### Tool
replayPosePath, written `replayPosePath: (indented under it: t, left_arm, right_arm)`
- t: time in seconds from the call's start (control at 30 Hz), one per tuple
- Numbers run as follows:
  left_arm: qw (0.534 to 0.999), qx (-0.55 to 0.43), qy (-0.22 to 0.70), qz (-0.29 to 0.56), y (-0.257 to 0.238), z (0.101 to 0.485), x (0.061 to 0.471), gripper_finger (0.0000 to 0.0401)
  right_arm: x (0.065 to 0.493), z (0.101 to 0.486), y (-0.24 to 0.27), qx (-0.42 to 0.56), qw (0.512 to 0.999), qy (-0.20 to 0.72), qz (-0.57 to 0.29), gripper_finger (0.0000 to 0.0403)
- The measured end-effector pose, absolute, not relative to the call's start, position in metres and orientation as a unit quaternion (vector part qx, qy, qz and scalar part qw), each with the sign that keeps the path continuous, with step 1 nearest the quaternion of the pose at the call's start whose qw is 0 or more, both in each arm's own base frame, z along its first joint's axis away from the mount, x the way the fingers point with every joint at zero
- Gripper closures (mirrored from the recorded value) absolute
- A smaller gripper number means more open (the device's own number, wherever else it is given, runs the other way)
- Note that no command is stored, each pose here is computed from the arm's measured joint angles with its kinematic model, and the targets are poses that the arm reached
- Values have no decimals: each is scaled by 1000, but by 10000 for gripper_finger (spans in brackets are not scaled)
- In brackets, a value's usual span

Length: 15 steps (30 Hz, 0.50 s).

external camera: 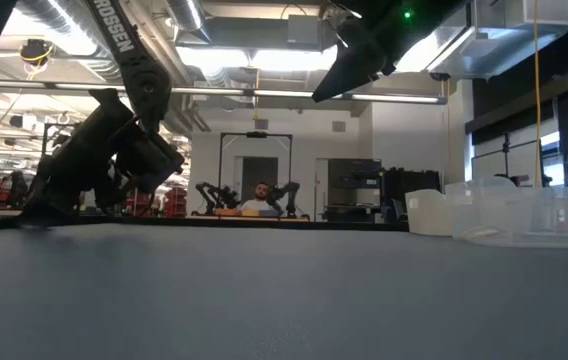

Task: Sort silverware by color (type)
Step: Put the white green spoon into the transparent bin

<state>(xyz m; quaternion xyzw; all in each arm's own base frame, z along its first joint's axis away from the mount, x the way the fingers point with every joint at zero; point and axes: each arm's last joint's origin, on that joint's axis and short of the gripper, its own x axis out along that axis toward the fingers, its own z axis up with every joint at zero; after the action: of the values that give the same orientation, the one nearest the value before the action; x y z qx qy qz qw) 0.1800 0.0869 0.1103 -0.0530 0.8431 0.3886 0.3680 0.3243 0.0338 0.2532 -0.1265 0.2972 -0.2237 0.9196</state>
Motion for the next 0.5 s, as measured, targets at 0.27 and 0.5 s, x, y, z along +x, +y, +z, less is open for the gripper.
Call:
replayPosePath:
  t: [0.27,0.5]
  left_arm:
    - [367,-11,849,379,80,113,182,398]
    - [418,-3,828,374,68,130,193,401]
  right_arm:
    - [324,253,34,-127,920,297,-224,260]
    - [324,253,34,-127,919,298,-224,260]
